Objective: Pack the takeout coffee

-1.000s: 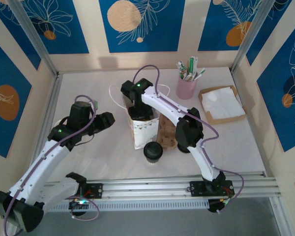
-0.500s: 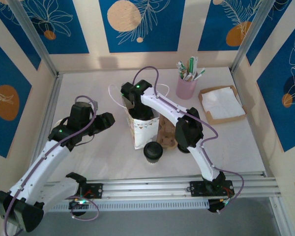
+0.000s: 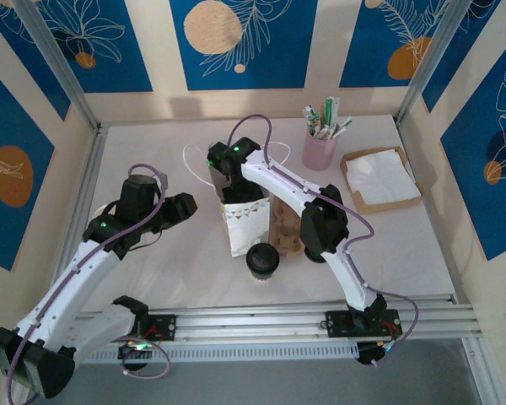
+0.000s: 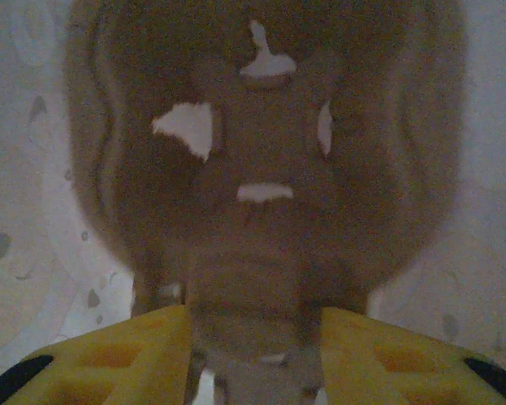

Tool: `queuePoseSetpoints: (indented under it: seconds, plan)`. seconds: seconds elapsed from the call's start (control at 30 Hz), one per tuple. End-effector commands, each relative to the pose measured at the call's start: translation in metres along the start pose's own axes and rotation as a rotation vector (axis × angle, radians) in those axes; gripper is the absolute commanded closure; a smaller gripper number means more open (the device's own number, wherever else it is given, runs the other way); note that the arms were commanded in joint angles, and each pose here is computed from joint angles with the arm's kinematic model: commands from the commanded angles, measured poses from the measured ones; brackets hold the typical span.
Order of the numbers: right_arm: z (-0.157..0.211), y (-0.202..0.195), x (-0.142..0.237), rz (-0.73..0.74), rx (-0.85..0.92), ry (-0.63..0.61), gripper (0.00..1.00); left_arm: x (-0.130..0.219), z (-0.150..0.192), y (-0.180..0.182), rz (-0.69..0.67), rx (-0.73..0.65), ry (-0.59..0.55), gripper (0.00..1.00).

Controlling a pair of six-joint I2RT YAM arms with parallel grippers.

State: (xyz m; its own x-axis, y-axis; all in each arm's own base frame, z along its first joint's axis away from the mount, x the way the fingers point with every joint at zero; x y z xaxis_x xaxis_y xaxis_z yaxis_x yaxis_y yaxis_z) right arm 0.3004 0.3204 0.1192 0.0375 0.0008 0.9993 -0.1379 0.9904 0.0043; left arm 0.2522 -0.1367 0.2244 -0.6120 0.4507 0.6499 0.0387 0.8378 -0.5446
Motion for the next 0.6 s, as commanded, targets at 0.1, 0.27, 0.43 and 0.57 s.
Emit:
queuePoseSetpoints:
  seconds: [0.1, 0.27, 0.43, 0.57]
  plan:
    - [0.015, -0.005, 0.023, 0.003, 0.011, -0.003, 0.48, 0.003, -0.005, 0.0, 0.012, 0.012, -0.027, 0.44]
    - [0.015, -0.004, 0.029, -0.008, 0.01, -0.017, 0.44, 0.002, -0.004, 0.001, 0.011, 0.013, -0.026, 0.44]
    - [0.015, -0.003, 0.035, -0.02, 0.012, -0.027, 0.4, 0.002, -0.004, 0.001, 0.011, 0.014, -0.026, 0.44]
    - [0.016, -0.002, 0.04, -0.028, 0.015, -0.037, 0.36, 0.003, -0.004, 0.001, 0.008, 0.014, -0.028, 0.44]
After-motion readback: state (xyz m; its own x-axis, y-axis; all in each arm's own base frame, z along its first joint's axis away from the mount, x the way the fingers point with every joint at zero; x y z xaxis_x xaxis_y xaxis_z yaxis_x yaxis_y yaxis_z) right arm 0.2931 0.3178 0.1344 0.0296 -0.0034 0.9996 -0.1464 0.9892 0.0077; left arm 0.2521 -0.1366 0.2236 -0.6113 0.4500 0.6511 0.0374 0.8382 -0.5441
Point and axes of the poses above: each hand's point on the last joint's axis, 136 mm out from that joint toward the fingers, its own x axis back along the fingers, its own y axis along the line the jaws close on, z = x × y, the point moved 1 cm from there along x, back along the fingers, and after that the axes turned 7 degrees about -x, right-handed, at the moved point
